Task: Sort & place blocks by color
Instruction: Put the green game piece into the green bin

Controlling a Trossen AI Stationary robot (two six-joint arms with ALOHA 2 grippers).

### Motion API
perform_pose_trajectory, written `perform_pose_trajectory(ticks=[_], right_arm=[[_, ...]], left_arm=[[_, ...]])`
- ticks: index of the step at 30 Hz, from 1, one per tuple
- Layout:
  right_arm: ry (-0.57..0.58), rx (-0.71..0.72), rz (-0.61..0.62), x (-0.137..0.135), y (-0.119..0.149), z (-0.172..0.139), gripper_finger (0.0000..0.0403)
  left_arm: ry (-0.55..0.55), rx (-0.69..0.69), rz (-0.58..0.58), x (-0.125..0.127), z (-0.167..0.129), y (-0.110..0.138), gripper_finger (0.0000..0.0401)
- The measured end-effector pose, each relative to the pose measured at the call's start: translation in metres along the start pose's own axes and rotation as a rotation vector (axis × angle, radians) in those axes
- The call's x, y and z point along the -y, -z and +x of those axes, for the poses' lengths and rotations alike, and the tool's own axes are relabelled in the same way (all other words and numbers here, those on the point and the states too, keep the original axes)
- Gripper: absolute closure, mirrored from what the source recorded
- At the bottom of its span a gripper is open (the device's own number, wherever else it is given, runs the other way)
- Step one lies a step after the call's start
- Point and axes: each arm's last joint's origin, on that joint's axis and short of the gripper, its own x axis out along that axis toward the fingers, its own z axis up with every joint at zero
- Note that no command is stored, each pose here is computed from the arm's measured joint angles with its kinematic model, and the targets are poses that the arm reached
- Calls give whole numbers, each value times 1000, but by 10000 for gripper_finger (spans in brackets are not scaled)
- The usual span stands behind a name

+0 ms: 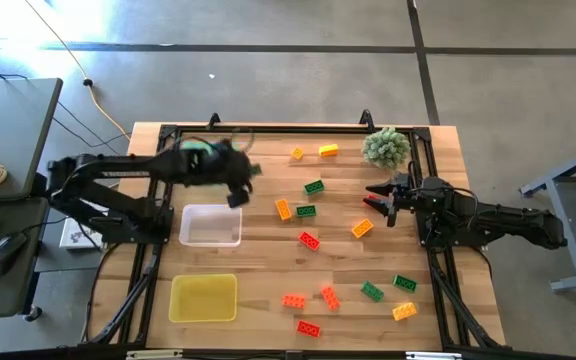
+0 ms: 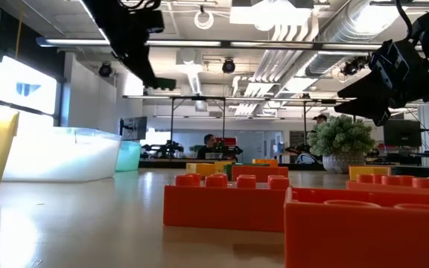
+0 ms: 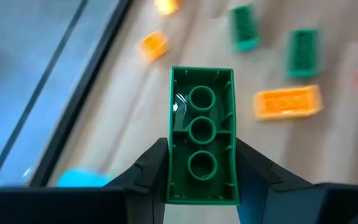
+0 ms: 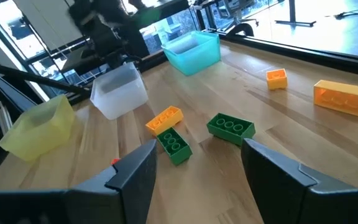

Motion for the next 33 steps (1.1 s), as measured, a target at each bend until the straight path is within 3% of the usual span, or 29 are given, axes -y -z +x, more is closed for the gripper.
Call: perform_pose_trajectory(ticks=[7,16,25,33], right_arm=[[0,0,0,0,0,0,183],[0,1,0,0,0,0,183],[-1,0,0,0,0,0,183],[-1,0,0,0,0,0,183]], left_arm=[[-108,-174,-87,-57,-7,27,295],[-73,-397,-280,-101,10,56,295],[-10,-564,-322,-121,48,73,283],[-18,-577,-349,-125,60,75,265]])
